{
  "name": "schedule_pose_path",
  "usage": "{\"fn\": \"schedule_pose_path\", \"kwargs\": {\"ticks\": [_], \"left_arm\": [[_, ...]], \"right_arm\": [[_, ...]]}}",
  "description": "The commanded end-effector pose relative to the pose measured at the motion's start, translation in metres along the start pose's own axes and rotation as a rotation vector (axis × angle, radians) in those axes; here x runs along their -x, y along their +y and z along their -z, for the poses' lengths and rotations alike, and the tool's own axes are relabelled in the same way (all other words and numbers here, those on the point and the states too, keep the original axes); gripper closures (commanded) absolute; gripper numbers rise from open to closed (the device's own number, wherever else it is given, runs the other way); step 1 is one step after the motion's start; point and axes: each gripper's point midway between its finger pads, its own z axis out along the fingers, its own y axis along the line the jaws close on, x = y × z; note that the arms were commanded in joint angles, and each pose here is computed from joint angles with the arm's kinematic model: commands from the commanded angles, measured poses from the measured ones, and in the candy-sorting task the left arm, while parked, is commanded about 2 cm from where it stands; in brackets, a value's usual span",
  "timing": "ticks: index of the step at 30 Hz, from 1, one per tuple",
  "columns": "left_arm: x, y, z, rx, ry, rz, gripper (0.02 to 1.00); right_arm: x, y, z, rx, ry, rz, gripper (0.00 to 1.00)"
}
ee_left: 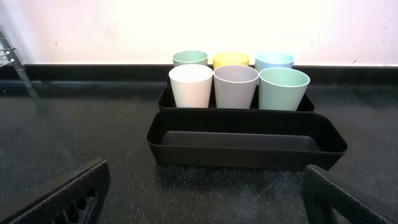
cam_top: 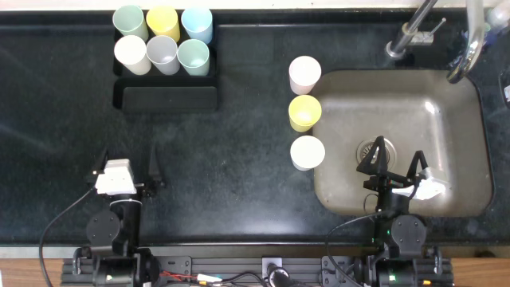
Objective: Store Cups
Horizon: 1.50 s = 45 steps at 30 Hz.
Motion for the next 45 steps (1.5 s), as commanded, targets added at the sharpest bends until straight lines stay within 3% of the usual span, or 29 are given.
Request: {"fn": "schedule_pose_path", "kwargs": {"ticks": [1, 14, 16, 19, 22, 24, 28, 32, 33, 36, 45], "left_arm": [[0.002, -0.002, 0.001, -0.01, -0.009, -0.008, 0.018], [0.003, -0.003, 0.001, -0.012, -0.011, -0.001, 0.018], [0.026, -0.01, 0.004, -0.061, -0.027, 0.166, 0.018], [0.066, -0.039, 0.002, -0.224, 0.051, 0.351, 0.018], [0.104, -0.072, -0.014, -0.394, 0.238, 0.408, 0.018], [0.133, -0.088, -0.046, -0.42, 0.477, 0.438, 0.018], [0.169, -0.144, -0.104, -0.501, 0.811, 0.311, 0.018], [0.165, -0.199, -0.146, -0.446, 0.967, 0.152, 0.018], [0.151, -0.226, -0.16, -0.391, 0.996, 0.059, 0.018], [0.117, -0.284, -0.176, -0.362, 0.986, -0.048, 0.018], [0.048, -0.334, -0.184, -0.356, 1.052, -0.11, 0.018]], "right_arm": [[-0.003, -0.002, 0.0, -0.004, 0.001, 0.004, 0.003], [-0.003, -0.002, 0.0, -0.004, 0.001, 0.004, 0.007], [-0.003, -0.002, 0.0, -0.004, 0.001, 0.004, 0.005], [-0.003, -0.002, 0.0, -0.004, 0.001, 0.004, 0.005], [-0.003, -0.002, 0.0, -0.004, 0.001, 0.004, 0.003], [-0.003, -0.002, 0.0, -0.004, 0.001, 0.004, 0.003], [-0.003, -0.002, 0.0, -0.004, 0.001, 0.004, 0.005], [-0.003, -0.002, 0.0, -0.004, 0.001, 0.004, 0.003], [-0.003, -0.002, 0.0, -0.004, 0.001, 0.004, 0.003], [-0.003, -0.002, 0.0, -0.004, 0.001, 0.004, 0.005], [-0.003, -0.002, 0.0, -0.004, 0.001, 0.004, 0.003]]}}
